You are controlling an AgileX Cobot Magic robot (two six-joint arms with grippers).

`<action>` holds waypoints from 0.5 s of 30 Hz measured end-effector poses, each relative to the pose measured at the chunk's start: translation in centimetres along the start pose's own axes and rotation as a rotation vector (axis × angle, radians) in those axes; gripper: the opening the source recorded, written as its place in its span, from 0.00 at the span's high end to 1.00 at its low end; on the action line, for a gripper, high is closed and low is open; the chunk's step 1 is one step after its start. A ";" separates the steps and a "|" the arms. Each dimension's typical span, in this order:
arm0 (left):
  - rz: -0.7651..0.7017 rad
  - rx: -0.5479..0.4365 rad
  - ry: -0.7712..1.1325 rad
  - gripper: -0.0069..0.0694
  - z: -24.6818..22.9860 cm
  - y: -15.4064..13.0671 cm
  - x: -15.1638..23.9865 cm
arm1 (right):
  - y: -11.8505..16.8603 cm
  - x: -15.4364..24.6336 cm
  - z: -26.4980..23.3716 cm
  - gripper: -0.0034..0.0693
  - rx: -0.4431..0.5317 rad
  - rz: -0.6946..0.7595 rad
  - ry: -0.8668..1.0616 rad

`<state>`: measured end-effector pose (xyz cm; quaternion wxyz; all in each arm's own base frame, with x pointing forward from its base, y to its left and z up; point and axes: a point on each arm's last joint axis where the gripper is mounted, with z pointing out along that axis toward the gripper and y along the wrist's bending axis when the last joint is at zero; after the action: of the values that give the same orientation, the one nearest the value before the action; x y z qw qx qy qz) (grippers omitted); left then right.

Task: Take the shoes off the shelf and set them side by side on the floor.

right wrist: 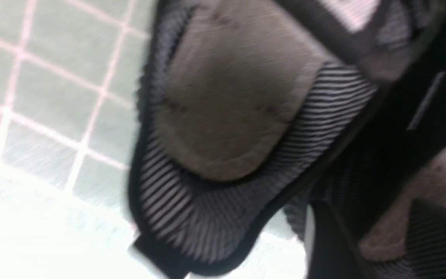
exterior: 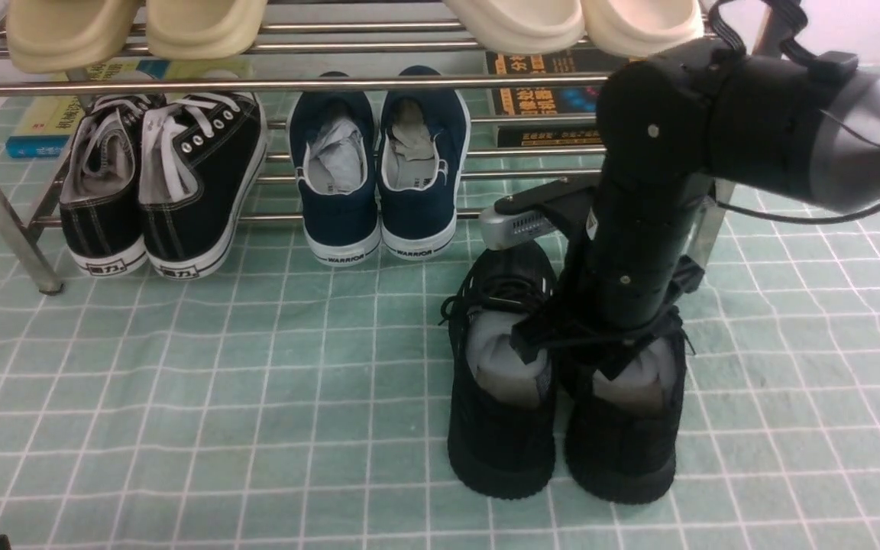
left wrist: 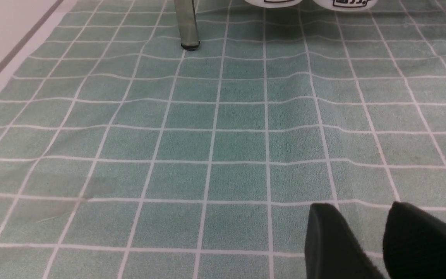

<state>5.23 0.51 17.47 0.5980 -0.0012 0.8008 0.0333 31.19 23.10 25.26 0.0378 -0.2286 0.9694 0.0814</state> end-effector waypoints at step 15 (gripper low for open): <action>0.000 0.000 0.000 0.59 0.0 0.0 0.0 | 0.8 4.6 -10.3 0.83 -0.055 -0.093 -0.244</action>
<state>5.23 0.51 17.47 0.5980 -0.0012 0.8008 0.0333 26.33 19.98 35.04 0.1530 -0.2629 0.9432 0.1333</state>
